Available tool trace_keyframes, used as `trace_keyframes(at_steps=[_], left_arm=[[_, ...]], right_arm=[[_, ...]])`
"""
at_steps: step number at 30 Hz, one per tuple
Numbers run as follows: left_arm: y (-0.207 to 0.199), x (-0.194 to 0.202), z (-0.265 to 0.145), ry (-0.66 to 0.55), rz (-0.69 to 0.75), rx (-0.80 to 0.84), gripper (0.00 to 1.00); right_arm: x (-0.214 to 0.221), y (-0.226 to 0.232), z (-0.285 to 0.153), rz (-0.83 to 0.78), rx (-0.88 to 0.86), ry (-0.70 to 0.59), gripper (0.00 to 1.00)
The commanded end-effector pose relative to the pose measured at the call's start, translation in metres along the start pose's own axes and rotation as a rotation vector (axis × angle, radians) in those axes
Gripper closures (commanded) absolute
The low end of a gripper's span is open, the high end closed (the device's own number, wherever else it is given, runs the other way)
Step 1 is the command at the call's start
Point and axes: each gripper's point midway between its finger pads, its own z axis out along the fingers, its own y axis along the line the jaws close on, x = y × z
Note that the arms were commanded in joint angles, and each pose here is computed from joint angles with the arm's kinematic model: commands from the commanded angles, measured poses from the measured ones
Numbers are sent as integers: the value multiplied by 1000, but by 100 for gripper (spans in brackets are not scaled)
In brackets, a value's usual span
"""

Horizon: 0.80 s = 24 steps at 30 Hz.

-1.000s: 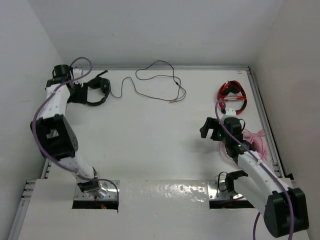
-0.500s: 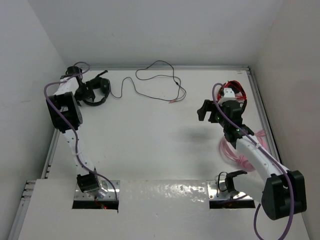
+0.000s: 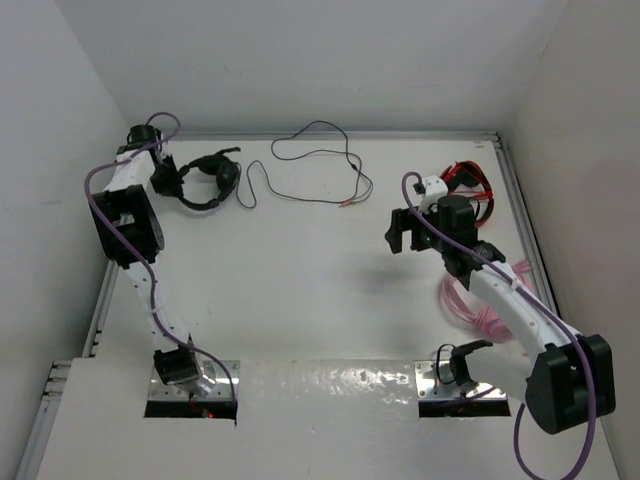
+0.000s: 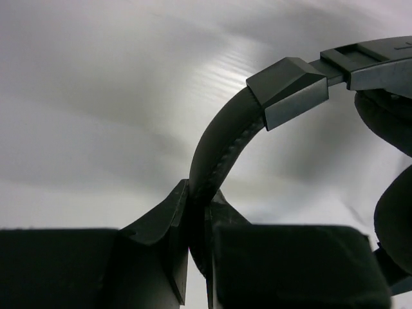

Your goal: Wrap the headphones

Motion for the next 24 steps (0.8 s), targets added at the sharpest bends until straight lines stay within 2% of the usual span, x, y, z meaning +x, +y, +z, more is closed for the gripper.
trace_keyframes(at_steps=[1,3,6,8,10,11,12,13,14,15,16,21,24], left_arm=[[-86,-49,-146,-251,133,340,100],[-97,-50,-182,-304,133,364,100],[-94,-63,-260,-489,92,334,100],[-103,-65,-291,-527,108,367,100],[-112,-56,-310,-503,124,395,100],[-123,-49,-313,-487,144,420,100],[-128,-40,-320,-476,163,429,100],[-134,-35,-324,-472,179,439,100],[-148,-26,-329,-461,208,464,100],[-153,-19,-335,-455,218,476,100],[-161,-14,-340,-448,233,504,100],[-185,-5,-372,-476,276,590,100],[-193,-4,-383,-485,293,630,100]], right_arm=[[-24,21,-7,-130,-122,-6,2],[-30,30,-6,-174,-157,-17,2],[-45,58,9,-256,-229,-81,2],[-66,87,26,-311,-288,-150,1],[-82,104,40,-328,-322,-190,1],[-112,122,42,-361,-353,-266,1],[-107,127,62,-384,-363,-241,1],[-116,134,69,-395,-370,-262,1],[-142,145,72,-406,-379,-329,1],[-136,148,91,-405,-384,-308,1],[-157,157,93,-408,-391,-362,1],[-153,177,124,-419,-435,-352,1],[-148,175,138,-333,-405,-347,1]])
